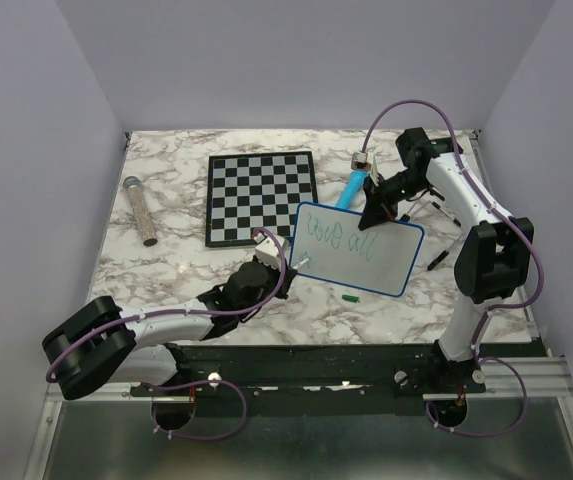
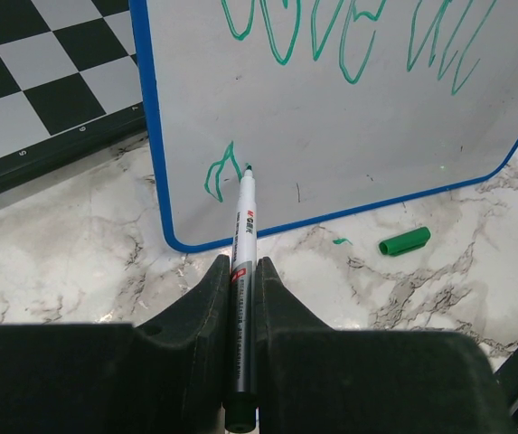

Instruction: Write a sentence on the whiteboard

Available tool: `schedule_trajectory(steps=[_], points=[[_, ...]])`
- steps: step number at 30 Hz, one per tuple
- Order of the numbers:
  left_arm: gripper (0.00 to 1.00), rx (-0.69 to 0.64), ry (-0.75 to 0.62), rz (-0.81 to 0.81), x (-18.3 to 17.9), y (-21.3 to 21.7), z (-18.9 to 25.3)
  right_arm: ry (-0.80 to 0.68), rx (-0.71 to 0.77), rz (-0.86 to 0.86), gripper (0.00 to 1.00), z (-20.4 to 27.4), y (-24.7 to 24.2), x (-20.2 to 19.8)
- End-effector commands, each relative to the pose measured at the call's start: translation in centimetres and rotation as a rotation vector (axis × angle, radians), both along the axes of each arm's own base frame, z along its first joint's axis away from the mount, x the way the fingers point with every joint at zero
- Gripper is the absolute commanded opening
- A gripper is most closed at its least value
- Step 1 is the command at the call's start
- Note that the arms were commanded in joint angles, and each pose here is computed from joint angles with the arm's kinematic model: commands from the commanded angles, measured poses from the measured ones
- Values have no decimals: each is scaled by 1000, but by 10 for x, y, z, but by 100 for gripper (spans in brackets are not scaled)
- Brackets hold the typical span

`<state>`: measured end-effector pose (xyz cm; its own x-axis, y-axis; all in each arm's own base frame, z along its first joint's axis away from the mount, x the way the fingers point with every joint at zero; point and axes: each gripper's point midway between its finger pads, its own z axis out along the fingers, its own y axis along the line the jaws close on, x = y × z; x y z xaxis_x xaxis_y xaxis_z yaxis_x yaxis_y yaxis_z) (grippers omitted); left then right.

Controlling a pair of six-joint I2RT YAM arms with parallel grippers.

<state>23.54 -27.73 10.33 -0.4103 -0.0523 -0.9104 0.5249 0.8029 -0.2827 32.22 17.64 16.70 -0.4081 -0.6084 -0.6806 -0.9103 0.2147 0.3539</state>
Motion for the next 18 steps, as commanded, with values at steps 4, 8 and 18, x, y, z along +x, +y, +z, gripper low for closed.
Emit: schedule_trajectory(steps=[4, 8, 18], points=[[0, -42, -13, -25, 2, -9, 11, -10, 7, 11, 0, 1, 1, -1], [0, -40, -8, -37, -1, -10, 8, -5, 8, 10, 1, 1, 1, -1], [0, 5, 29, -38, -2, -9, -7, -7, 7, 11, 0, 1, 1, -2]])
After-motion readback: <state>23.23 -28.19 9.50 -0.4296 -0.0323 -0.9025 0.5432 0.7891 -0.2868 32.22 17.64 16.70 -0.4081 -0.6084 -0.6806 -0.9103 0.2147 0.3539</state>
